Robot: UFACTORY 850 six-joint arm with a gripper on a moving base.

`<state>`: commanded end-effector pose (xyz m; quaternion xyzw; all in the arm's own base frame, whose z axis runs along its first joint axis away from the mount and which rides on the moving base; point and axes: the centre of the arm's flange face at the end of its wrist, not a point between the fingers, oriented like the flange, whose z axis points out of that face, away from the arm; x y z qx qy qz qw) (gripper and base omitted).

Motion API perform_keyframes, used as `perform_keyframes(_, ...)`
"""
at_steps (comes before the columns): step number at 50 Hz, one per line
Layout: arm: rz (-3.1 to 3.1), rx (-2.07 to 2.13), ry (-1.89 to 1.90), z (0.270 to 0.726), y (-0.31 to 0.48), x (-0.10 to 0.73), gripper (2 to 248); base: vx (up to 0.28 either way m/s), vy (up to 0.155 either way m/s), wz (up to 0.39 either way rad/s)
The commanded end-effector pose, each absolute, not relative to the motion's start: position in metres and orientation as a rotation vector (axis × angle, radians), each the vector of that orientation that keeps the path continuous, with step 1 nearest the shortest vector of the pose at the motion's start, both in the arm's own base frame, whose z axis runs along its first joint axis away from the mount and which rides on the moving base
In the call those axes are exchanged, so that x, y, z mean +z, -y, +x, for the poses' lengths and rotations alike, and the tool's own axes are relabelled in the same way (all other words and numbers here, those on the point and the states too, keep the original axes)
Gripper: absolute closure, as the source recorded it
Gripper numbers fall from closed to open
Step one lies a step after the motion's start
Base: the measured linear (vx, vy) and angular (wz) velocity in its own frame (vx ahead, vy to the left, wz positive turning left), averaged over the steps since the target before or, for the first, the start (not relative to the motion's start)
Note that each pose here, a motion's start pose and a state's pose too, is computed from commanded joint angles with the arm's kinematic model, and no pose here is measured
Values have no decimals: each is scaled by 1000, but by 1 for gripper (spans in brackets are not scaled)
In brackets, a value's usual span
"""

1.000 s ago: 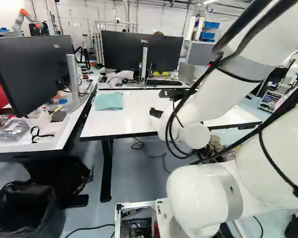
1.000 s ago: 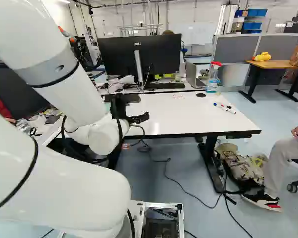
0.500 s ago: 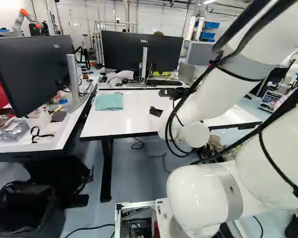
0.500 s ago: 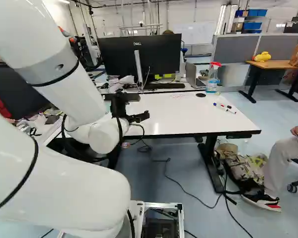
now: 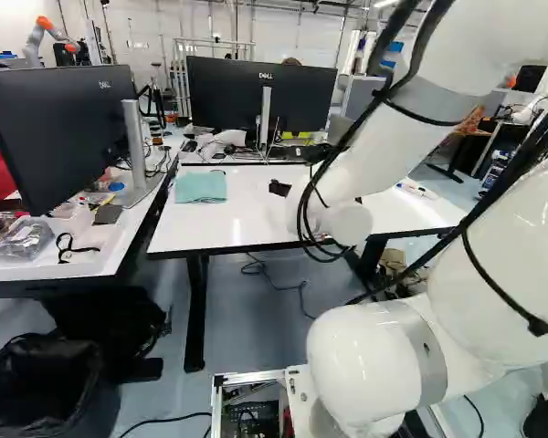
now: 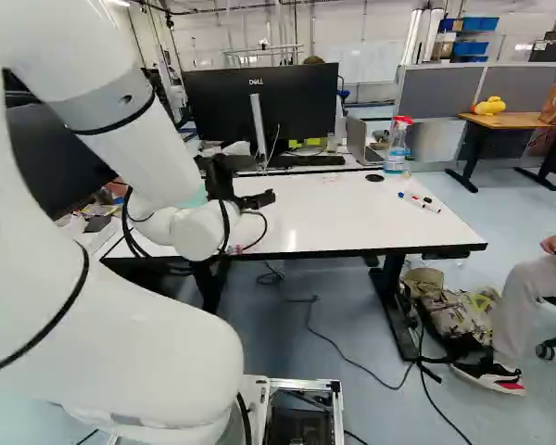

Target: Clean the table with the green towel

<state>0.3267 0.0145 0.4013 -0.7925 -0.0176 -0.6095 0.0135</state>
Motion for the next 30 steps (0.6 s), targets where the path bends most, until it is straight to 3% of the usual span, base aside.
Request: perform_keyframes(30, -2381, -1919, 152, 372, -48, 425, 3, 0, 0, 0)
